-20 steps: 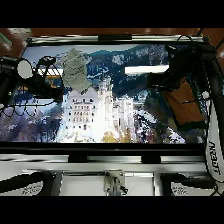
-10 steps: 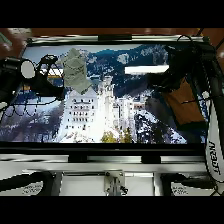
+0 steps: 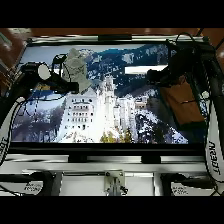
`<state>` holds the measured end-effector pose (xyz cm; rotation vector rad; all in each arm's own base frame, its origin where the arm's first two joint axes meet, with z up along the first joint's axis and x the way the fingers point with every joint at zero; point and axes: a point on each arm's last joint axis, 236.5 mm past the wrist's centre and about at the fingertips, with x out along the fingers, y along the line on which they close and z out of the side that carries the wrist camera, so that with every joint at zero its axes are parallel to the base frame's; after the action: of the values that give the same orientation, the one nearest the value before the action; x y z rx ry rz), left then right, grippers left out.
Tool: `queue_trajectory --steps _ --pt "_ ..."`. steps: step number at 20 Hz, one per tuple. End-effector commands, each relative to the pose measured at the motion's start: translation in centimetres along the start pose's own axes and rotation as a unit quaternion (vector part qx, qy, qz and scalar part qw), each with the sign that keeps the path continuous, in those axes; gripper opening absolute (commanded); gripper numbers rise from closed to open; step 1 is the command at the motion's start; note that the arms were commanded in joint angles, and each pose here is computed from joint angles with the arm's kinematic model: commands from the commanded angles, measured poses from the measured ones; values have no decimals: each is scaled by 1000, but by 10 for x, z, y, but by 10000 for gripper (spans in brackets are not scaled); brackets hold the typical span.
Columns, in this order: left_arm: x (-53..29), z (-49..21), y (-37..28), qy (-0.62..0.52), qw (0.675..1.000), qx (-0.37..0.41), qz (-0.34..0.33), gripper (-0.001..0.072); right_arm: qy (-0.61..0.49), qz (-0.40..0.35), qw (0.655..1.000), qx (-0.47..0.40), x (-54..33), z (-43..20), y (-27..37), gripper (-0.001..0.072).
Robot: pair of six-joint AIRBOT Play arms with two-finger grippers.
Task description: Fold the shirts.
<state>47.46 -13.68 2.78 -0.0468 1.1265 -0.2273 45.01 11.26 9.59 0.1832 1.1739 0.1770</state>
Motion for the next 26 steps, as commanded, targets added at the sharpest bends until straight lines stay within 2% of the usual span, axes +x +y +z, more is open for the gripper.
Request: queue_trajectory --steps 1,5,9,18,21,22,24,25,26 --pt "25 63 21 -91 994 -60 -9 615 -37 7 999 -2 0 18 4 537" --pt "73 101 68 -101 991 -88 9 616 -48 8 999 -2 -1 22 4 537" --pt "107 102 109 -89 991 -89 45 615 -48 10 999 -2 -1 23 5 537" --pt "154 87 119 -73 992 -83 56 614 -45 12 999 -1 0 21 6 537" --pt "153 99 118 -99 990 -88 54 586 -44 22 999 2 -1 21 11 537" --pt "154 99 118 -101 988 -102 52 444 -43 26 999 3 -1 20 13 537" --pt "158 97 115 -98 989 -104 49 306 -42 33 999 5 -1 20 16 537" --pt "158 96 114 -96 989 -105 48 194 -42 32 999 5 -1 20 16 537" --pt "155 98 109 -96 988 -112 37 34 -43 32 999 2 -1 20 16 537"
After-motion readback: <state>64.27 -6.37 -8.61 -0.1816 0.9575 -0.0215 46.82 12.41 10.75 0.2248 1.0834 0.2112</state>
